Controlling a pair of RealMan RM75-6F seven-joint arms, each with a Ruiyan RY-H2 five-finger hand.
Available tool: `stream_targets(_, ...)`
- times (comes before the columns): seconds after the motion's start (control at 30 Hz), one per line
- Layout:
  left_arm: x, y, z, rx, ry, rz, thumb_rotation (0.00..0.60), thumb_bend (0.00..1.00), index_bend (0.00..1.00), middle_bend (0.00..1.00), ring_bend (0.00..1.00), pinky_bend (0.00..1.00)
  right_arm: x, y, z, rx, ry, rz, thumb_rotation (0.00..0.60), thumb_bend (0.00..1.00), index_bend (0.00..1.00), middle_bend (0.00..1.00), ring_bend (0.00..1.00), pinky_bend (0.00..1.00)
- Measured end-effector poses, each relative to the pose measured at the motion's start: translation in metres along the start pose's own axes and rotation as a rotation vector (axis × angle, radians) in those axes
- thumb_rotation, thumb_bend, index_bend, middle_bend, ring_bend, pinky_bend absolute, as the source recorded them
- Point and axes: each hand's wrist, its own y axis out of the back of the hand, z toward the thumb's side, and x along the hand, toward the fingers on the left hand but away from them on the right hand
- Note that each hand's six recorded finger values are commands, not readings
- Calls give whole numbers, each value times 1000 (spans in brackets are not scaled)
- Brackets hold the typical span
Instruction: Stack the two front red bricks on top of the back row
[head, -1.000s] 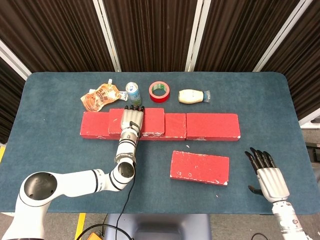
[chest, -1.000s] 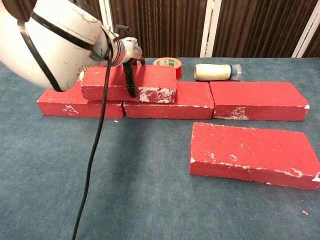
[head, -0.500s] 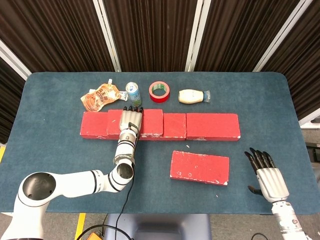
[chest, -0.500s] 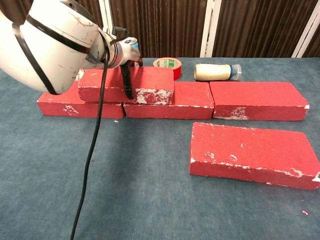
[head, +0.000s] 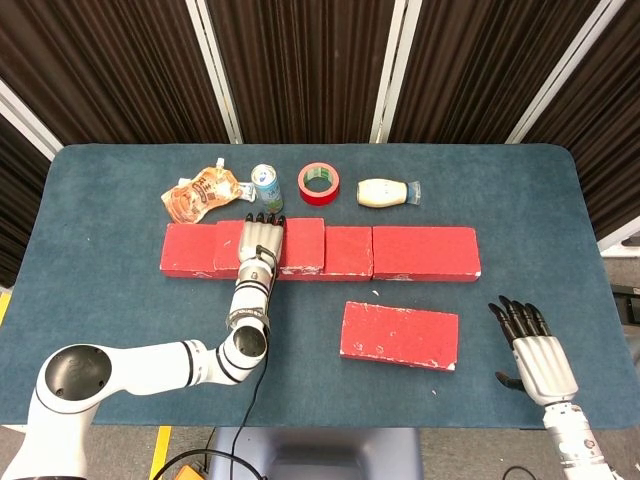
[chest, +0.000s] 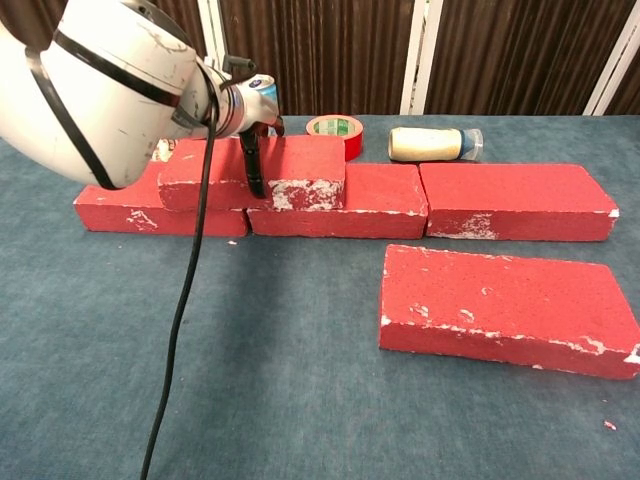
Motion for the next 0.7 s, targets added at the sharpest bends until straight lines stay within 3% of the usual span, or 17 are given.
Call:
stream_targets(0.5,-5,2,0,17,-6,-5,600,193,0,0,0,57,-1,1,0,-3,-4,-5,600,0,79,104,6,0)
stream_targets(0.7,-12,12,5,-24,-28,14,600,197,0,0,0,34,0,1,0,0,-3,-8,600,0,79,104,6,0)
